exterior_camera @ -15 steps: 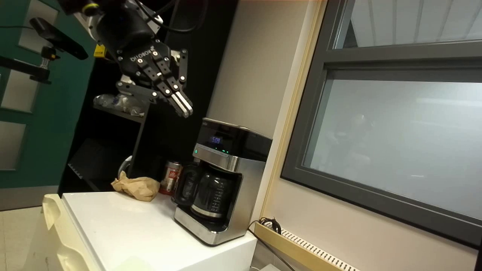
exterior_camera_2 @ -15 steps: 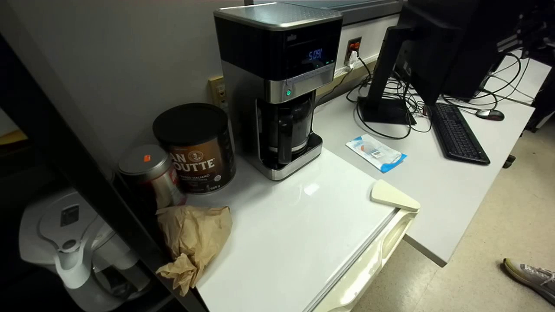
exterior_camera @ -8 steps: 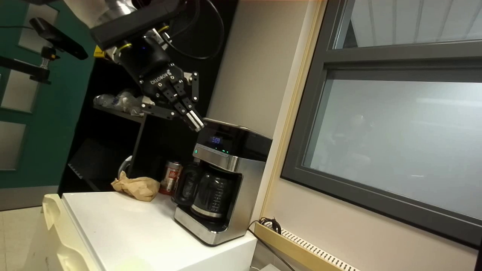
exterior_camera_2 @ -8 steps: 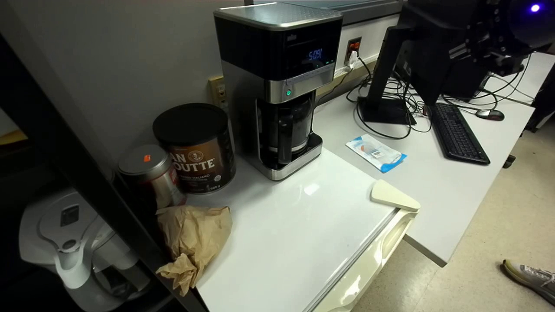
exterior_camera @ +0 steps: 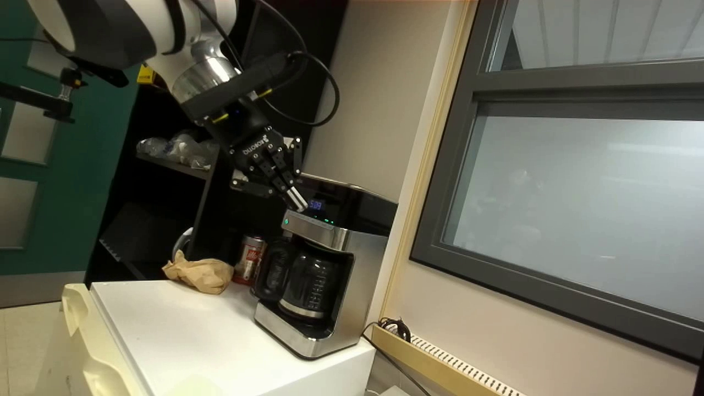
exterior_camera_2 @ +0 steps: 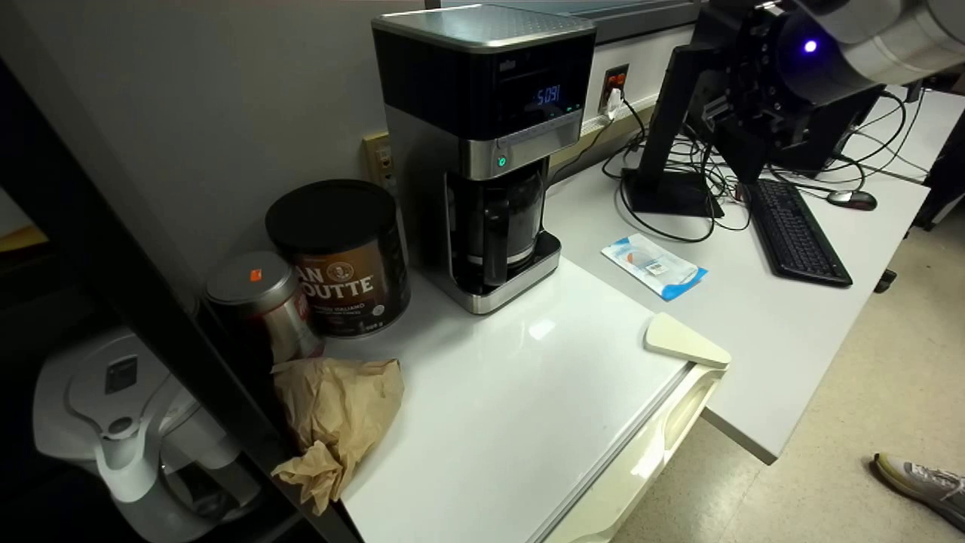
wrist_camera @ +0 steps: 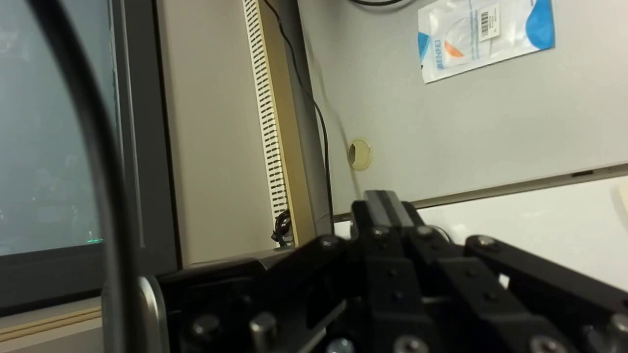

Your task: Press the button on the coffee machine

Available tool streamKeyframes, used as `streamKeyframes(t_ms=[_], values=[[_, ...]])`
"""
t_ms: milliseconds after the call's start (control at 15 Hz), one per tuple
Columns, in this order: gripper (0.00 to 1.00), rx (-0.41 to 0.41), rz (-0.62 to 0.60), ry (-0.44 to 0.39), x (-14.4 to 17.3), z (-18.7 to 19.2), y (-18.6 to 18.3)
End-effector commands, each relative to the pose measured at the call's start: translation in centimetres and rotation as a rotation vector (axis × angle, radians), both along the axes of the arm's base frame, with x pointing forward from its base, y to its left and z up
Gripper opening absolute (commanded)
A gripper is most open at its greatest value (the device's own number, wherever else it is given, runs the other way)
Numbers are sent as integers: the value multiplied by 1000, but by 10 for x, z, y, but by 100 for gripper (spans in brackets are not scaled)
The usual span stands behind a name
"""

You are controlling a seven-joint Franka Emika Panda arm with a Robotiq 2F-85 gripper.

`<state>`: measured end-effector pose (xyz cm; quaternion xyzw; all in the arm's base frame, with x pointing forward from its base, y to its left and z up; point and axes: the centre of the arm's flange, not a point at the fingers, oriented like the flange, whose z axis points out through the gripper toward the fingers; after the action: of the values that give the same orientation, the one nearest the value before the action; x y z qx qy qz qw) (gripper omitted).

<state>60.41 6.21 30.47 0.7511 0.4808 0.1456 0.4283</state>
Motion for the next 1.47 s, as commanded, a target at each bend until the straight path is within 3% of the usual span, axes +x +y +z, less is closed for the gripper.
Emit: streamKeyframes(t_ms=[0,1400], values=[[3,7,43,-22,36,-12,10],[2,15,79,-50,120,-34,40]])
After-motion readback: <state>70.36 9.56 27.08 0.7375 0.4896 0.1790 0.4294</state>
